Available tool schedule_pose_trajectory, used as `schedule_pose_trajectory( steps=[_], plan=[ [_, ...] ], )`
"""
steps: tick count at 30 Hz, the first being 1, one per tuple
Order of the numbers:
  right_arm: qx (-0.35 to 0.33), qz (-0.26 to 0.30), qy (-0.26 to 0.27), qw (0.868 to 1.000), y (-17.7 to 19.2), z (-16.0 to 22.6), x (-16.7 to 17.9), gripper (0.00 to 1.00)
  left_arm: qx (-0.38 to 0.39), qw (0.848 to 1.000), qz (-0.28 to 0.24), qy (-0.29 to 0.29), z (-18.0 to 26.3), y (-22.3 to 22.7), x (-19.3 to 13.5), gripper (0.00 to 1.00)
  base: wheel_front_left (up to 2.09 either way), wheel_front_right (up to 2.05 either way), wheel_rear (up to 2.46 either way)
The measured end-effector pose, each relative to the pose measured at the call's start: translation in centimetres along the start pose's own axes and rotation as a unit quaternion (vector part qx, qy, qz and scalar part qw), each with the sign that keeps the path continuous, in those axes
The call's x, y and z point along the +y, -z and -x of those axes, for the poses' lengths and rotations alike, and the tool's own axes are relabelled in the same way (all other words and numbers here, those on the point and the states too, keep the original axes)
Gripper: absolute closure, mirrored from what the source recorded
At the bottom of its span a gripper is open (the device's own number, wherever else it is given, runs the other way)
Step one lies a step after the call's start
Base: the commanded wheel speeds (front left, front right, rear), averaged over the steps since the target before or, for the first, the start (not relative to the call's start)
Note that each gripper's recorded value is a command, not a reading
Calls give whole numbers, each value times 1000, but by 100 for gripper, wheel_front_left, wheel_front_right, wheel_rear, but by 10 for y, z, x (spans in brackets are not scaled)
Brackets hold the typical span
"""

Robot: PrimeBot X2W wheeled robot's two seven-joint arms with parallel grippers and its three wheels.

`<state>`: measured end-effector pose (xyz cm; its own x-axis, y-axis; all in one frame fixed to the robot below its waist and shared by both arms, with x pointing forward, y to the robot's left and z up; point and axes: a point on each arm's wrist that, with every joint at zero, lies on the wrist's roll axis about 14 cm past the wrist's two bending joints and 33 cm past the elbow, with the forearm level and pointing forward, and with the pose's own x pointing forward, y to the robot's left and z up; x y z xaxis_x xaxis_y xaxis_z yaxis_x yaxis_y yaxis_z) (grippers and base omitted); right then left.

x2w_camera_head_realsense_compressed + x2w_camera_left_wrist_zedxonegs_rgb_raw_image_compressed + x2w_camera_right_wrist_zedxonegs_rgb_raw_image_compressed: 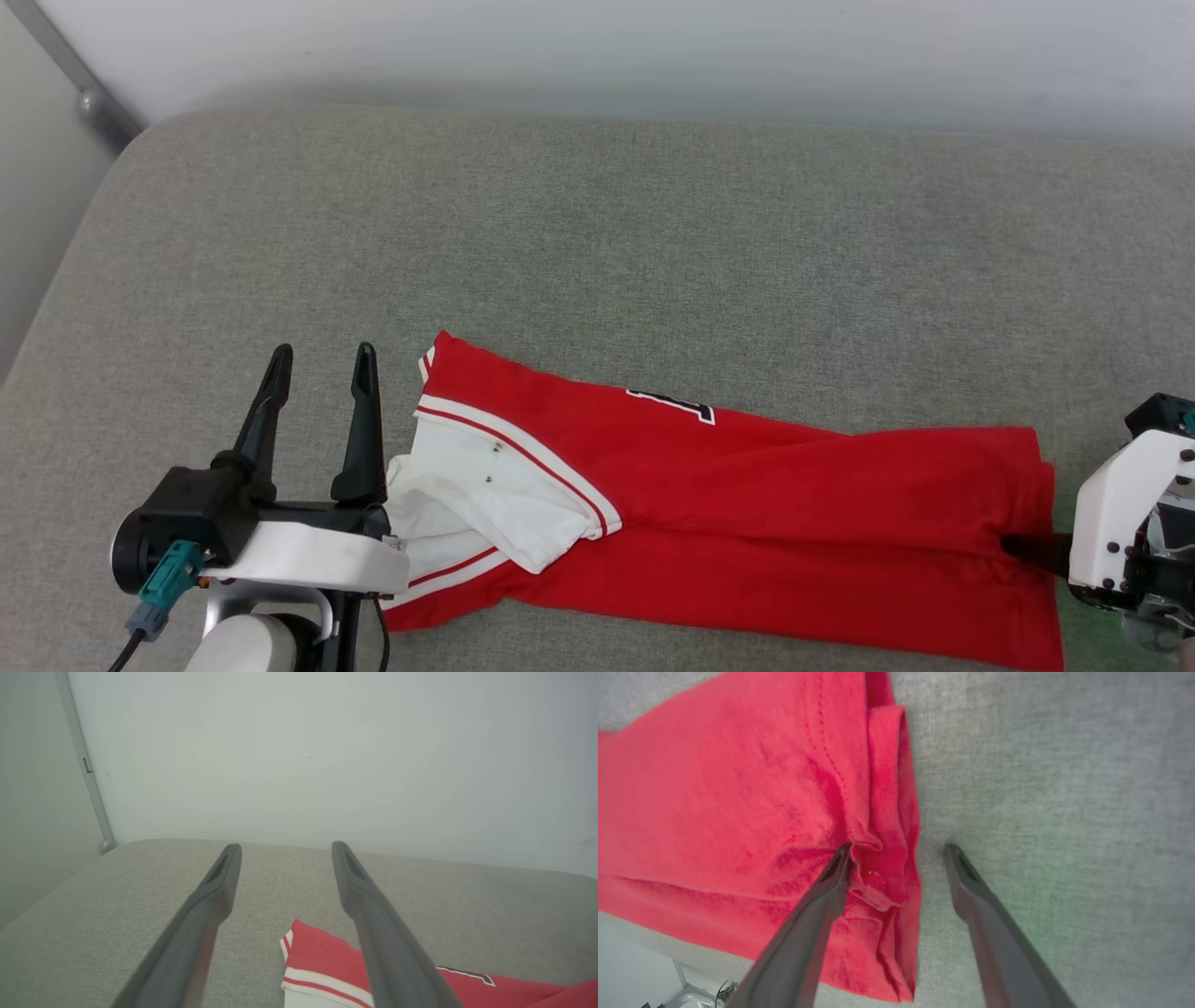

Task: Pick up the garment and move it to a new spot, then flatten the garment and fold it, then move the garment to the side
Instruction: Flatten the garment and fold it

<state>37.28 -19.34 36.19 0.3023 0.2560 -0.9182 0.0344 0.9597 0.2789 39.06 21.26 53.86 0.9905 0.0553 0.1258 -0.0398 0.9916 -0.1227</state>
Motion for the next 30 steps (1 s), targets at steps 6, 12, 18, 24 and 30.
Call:
schedule_pose_trajectory(
  steps=[6, 12, 18, 24, 30],
  plan=[
    [3, 4, -10, 1000, 0, -1, 8, 100, -1, 1000, -9, 13, -3, 0, -5, 0, 0, 0, 0],
    [-22, 14, -22, 999, -7, 8, 17, 100, -1, 999, -27, 20, -2, -5, -7, 0, 0, 0, 0],
    [-81, 38, -22, 996, -22, 39, 18, 100, 7, 999, -35, 23, 12, -8, -9, 0, 0, 0, 0],
    [-129, 35, 5, 991, -25, 77, -6, 100, 9, 999, -32, 28, 25, -10, -14, 0, 0, 0, 0],
    [-174, -10, 54, 983, -23, 121, -55, 100, 11, 999, -32, 38, 32, -11, -23, 0, 0, 0, 0]
  ],
)
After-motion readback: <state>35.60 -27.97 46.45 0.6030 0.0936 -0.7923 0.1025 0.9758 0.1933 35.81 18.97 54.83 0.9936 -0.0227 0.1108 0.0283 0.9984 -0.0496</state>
